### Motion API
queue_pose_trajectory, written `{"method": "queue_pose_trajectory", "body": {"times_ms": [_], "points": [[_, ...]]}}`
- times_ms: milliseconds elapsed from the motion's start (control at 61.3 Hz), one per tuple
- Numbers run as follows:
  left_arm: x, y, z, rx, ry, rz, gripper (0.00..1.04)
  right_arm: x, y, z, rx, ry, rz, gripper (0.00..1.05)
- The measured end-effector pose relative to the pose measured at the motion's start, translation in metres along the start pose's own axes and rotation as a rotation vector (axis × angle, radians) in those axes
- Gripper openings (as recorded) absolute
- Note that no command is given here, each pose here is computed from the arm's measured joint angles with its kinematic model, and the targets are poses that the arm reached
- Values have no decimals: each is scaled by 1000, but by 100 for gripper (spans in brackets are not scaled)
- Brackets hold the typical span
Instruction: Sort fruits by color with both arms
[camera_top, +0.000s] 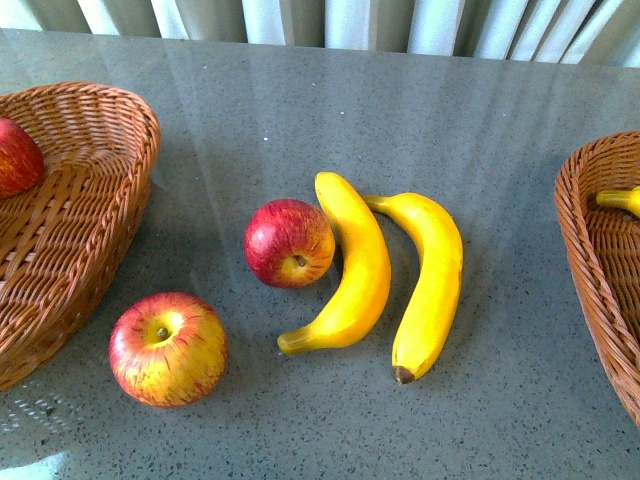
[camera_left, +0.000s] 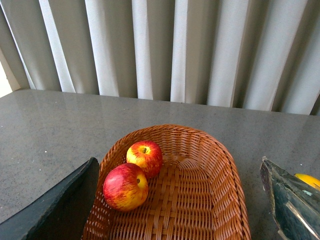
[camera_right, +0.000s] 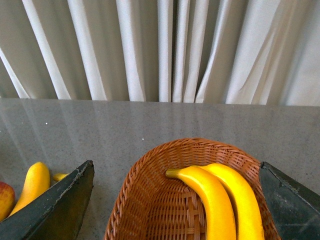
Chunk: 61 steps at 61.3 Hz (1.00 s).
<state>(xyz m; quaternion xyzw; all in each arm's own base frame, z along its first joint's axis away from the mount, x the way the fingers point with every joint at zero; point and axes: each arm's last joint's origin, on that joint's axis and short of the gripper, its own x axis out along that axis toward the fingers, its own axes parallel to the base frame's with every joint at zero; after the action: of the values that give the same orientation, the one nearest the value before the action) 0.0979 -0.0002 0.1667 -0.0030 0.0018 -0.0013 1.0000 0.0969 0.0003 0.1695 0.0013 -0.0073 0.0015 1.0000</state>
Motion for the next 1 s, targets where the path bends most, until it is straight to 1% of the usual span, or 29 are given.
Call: {"method": "queue_pose_trajectory", "body": {"times_ms": [898,914,930,947,979,996], "points": [[0,0,0,0,0,0,96,0,0,0,0,0,0,96],[0,0,0,-8,18,17,96,0,0,0,0,0,0,96],[0,0,-1,-35,75,72,96,0,0,0,0,0,0,96],[0,-1,0,-58,110,93,96,0,0,0,0,0,1,96],[1,-5,2,-105,267,180,96,0,0,0,0,0,-1,96],[2,-7,3,-111,303,203,96,0,0,0,0,0,-3,96]]}}
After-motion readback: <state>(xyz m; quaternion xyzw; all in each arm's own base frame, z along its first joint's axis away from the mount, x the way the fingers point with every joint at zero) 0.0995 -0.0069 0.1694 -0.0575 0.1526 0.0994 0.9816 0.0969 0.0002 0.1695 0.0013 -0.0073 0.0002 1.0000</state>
